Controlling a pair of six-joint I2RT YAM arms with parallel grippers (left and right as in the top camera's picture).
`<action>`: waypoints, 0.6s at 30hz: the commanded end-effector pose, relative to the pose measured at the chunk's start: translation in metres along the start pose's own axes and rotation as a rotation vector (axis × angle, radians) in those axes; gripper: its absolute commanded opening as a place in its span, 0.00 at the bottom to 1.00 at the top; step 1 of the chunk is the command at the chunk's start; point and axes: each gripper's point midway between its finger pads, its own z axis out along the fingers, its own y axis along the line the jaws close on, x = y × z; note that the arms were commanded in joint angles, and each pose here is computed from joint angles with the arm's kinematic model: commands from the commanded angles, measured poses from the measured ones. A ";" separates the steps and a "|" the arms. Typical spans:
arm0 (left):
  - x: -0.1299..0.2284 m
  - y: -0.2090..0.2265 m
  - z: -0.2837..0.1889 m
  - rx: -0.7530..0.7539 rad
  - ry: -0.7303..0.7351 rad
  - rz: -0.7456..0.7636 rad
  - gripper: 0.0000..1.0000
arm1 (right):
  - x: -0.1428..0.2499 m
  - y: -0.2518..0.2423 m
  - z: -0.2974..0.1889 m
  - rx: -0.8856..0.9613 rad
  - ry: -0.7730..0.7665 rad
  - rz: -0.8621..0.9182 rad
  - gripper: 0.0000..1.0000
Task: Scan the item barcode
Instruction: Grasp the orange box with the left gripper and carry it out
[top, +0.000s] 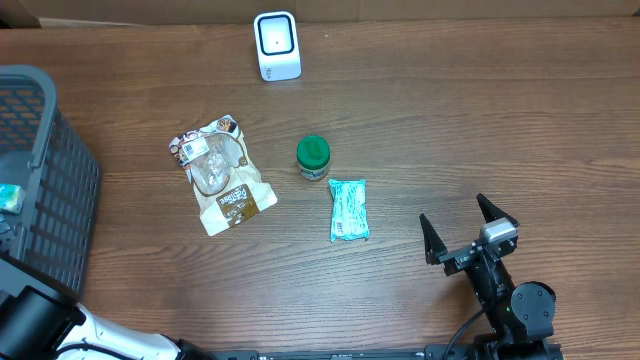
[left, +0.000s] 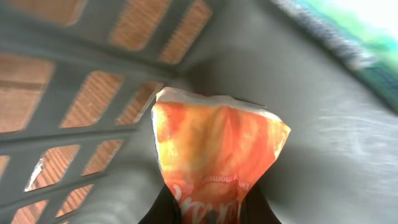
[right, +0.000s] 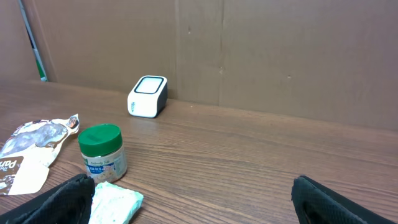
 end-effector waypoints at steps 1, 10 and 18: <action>-0.020 -0.024 -0.025 0.042 -0.059 -0.012 0.04 | 0.002 0.000 0.000 -0.003 -0.002 0.006 1.00; -0.090 -0.006 -0.225 0.054 -0.515 -0.353 0.04 | 0.002 0.000 0.000 -0.003 -0.002 0.006 1.00; -0.075 -0.059 -0.385 0.530 -0.796 -0.430 0.04 | 0.002 0.000 0.000 -0.003 -0.002 0.006 1.00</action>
